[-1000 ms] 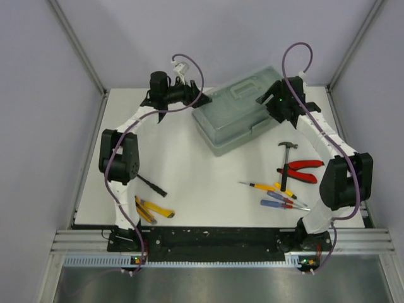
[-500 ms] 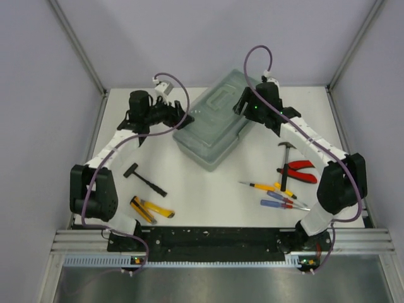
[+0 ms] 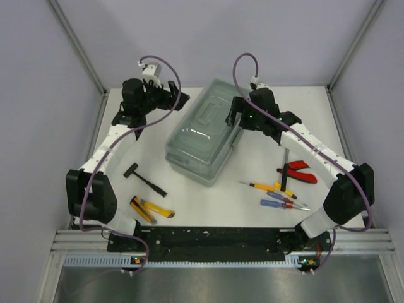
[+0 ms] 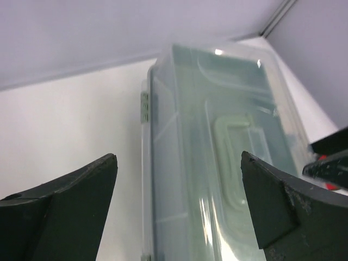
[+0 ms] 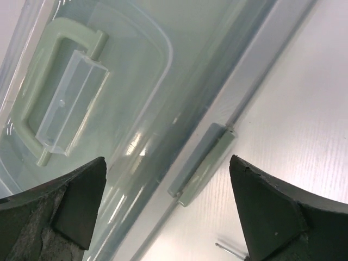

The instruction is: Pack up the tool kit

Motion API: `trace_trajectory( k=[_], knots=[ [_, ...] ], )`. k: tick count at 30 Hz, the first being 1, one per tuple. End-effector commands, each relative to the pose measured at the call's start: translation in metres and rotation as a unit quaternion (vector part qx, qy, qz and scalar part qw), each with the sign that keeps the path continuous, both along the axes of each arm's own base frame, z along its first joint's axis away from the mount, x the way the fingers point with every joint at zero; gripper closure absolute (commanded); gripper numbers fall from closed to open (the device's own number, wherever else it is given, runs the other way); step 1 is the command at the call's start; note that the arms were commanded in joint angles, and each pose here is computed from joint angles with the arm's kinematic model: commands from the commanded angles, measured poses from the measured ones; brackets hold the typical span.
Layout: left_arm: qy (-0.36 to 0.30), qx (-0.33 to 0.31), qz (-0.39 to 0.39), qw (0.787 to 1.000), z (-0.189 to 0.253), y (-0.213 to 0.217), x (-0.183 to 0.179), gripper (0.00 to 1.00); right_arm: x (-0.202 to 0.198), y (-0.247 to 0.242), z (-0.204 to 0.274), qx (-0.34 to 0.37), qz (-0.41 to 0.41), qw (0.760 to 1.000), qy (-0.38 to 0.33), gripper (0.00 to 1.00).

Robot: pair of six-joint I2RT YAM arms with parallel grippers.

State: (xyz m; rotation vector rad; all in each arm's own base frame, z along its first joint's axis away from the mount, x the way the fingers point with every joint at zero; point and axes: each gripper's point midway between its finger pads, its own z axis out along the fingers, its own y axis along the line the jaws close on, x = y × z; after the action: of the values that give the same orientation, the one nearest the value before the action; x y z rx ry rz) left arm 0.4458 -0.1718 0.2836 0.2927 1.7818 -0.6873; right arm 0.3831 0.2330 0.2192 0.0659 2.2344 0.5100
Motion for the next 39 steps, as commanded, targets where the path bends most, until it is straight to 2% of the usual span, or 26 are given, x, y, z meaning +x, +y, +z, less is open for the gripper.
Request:
trace_trajectory(
  k=[1,5,10,12,17,20,25,29,34,39],
  knots=[
    [0.005,-0.078,-0.054,0.996,0.043,-0.016,0.017,0.02,0.0,-0.028,0.04,0.001,-0.028,0.999,-0.033,0.07],
    [0.079,-0.122,-0.102,0.984,0.018,-0.036,0.021,0.02,0.005,-0.042,0.031,0.047,-0.043,0.998,0.0,0.11],
    [0.15,-0.126,-0.086,0.977,-0.018,-0.038,0.021,0.03,-0.006,-0.053,0.021,0.08,-0.055,0.995,0.03,0.14],
    [0.192,-0.117,-0.086,0.97,-0.039,-0.038,0.009,0.05,-0.012,-0.056,0.014,0.088,-0.06,0.993,0.041,0.17],
    [0.249,-0.134,-0.101,0.954,-0.06,-0.041,-0.024,0.1,-0.02,-0.054,-0.015,0.106,-0.063,0.989,0.081,0.2],
    [0.259,-0.142,-0.107,0.949,-0.061,-0.04,-0.042,0.12,-0.014,-0.037,-0.02,0.138,-0.029,0.987,0.079,0.21],
    [0.233,-0.144,-0.126,0.953,-0.056,-0.038,-0.07,0.13,-0.001,-0.006,-0.023,0.181,0.035,0.979,0.081,0.21],
    [0.225,-0.149,-0.129,0.954,-0.063,-0.036,-0.09,0.17,0.0,0.019,-0.035,0.186,0.069,0.975,0.101,0.23],
    [0.209,-0.136,-0.109,0.962,-0.07,-0.025,-0.111,0.21,-0.008,0.039,-0.045,0.179,0.076,0.974,0.114,0.24],
    [0.165,-0.111,-0.068,0.978,-0.049,-0.011,-0.098,0.18,-0.01,0.036,-0.049,0.17,0.052,0.978,0.112,0.25]
  ],
)
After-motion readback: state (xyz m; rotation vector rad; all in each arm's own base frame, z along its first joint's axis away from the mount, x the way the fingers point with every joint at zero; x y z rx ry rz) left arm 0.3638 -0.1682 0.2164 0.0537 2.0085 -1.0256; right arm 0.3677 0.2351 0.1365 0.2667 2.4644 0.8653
